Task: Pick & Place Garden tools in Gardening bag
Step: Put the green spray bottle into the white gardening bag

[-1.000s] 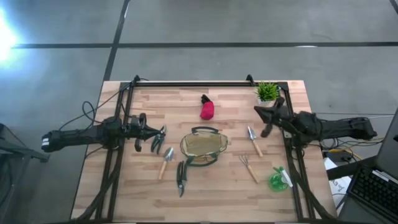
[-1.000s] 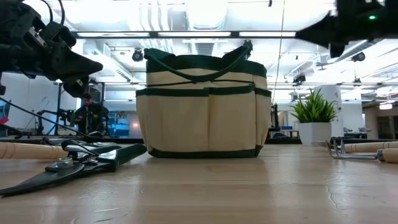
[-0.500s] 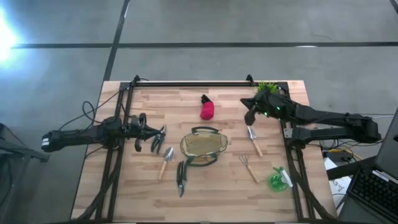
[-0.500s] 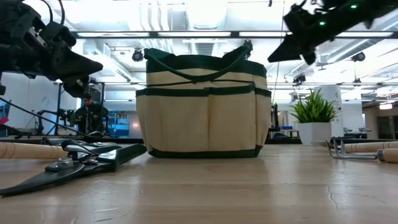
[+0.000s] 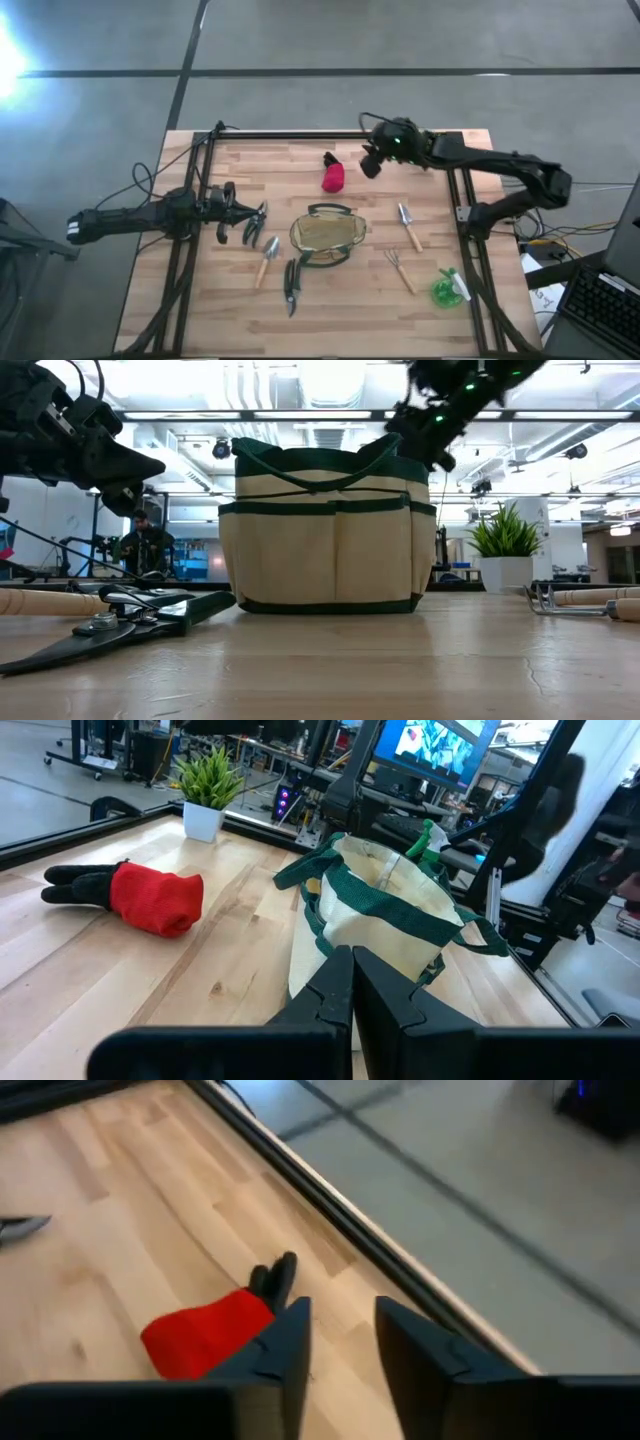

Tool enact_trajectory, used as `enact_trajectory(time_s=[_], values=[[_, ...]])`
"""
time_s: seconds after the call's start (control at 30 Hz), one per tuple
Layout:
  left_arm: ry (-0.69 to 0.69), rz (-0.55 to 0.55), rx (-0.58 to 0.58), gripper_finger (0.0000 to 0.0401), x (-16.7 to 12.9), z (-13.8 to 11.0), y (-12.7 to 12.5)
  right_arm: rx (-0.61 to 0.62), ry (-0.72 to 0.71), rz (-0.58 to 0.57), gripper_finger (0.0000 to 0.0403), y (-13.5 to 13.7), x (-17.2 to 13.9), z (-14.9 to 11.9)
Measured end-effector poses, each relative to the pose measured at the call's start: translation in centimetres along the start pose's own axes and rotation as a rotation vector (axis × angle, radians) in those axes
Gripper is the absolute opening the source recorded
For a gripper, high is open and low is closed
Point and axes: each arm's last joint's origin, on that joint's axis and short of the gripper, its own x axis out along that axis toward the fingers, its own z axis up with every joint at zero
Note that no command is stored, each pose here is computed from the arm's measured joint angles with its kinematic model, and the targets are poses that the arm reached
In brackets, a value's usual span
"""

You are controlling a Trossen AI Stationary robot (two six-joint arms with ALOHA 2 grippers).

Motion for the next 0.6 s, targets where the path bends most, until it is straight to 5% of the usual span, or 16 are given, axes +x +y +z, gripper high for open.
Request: enact_trajectory(time_s=[0.17, 0.33, 0.6], values=[[0.000, 0.001, 0.000, 0.0010, 0.0, 0.0, 0.0, 0.103, 0.170, -0.047, 0.0177, 0.1, 2.9, 0.6], [0.000, 0.000, 0.000, 0.0010, 0.0, 0.0, 0.0, 0.138, 0.268, 0.074, 0.0200, 1.1, 5.3, 1.0], [0.000, 0.000, 0.000, 0.0010, 0.0, 0.0, 0.0, 0.032, 0.280, 0.171, 0.0197, 2.2, 6.4, 2.7]])
